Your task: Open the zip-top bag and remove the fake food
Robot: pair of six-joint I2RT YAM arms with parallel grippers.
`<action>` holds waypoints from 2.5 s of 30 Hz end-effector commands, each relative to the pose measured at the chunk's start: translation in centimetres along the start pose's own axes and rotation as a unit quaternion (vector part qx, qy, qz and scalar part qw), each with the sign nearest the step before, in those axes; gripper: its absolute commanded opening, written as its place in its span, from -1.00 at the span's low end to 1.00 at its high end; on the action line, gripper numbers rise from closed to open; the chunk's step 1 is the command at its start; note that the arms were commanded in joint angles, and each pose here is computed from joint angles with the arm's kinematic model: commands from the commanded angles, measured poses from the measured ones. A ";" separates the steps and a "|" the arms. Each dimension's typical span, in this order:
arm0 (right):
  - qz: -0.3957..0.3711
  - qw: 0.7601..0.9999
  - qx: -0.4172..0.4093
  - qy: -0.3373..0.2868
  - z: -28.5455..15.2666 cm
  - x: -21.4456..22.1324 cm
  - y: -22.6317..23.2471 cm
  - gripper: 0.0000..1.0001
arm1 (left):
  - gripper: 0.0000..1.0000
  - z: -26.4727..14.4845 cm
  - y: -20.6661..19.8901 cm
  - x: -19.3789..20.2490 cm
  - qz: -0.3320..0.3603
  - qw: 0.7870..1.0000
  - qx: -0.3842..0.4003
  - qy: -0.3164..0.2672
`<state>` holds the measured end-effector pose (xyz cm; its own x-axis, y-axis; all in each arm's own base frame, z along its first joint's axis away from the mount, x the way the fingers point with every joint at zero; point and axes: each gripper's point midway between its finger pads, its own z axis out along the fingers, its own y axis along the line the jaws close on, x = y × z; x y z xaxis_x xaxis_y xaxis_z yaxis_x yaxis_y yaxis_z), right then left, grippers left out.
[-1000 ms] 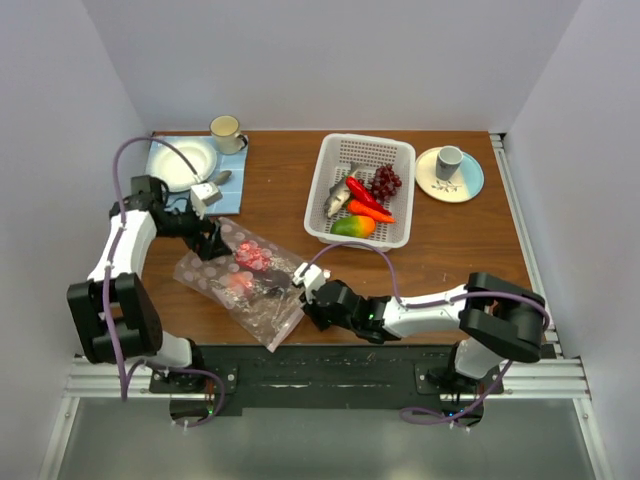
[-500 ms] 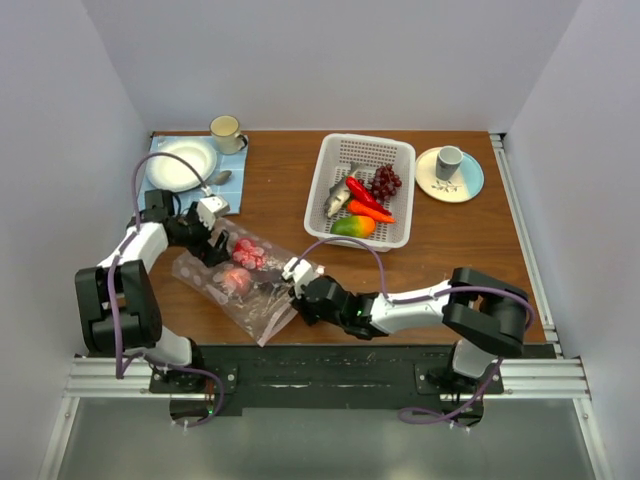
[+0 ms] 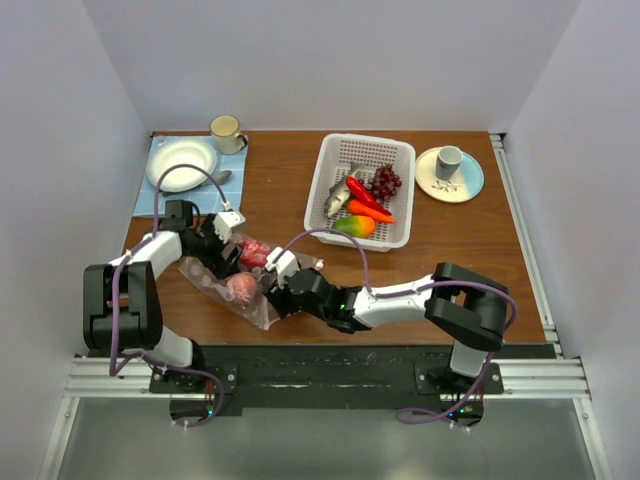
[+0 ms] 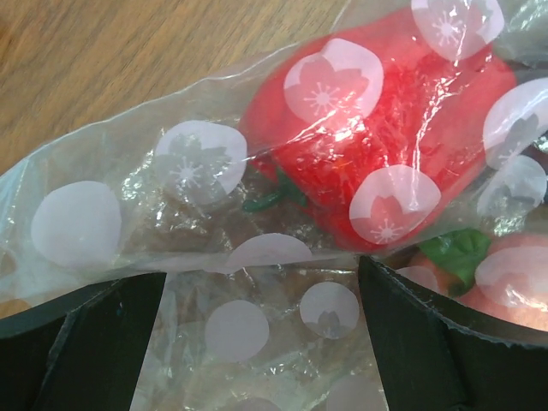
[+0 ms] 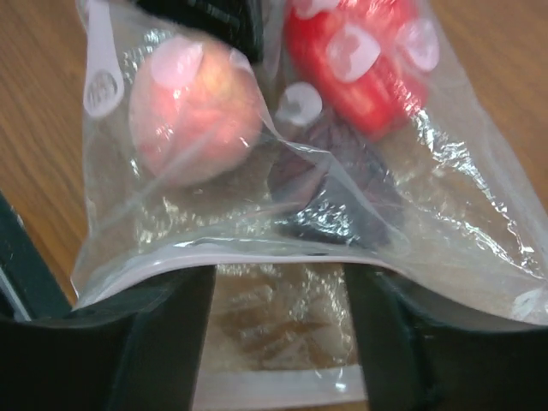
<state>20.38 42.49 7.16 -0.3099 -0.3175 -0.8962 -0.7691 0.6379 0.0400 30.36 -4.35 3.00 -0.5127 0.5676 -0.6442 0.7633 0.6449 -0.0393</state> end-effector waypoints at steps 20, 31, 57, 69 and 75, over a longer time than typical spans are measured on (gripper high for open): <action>-0.055 0.998 0.022 -0.038 5.5 -1.6 0.5 0.44 | 0.94 -0.7 -0.7 0.0 0.042 0.999 0.027 0.016; -0.029 0.999 -0.019 -0.039 0.9 -3.1 1.1 -0.83 | 0.91 -0.4 -0.7 0.4 0.037 0.999 0.028 0.022; 0.104 0.939 0.327 -0.024 -7.8 -10.1 -24.7 0.95 | 0.96 -0.9 0.2 0.3 0.026 0.999 0.002 0.033; 0.049 0.981 0.184 -0.043 -10.7 -10.2 -17.1 0.97 | 1.00 -1.1 0.3 -0.2 0.028 0.999 0.004 0.027; 0.040 0.997 0.055 -0.019 -10.0 -5.0 -7.2 -0.99 | 0.99 -0.6 0.2 0.4 0.023 0.999 0.008 0.033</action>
<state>26.14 29.26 18.96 -0.3154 -0.2055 -0.9264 -0.5656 0.8246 0.0096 29.07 -3.49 2.48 -0.5210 0.6297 -0.5762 0.7885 0.6136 -0.0424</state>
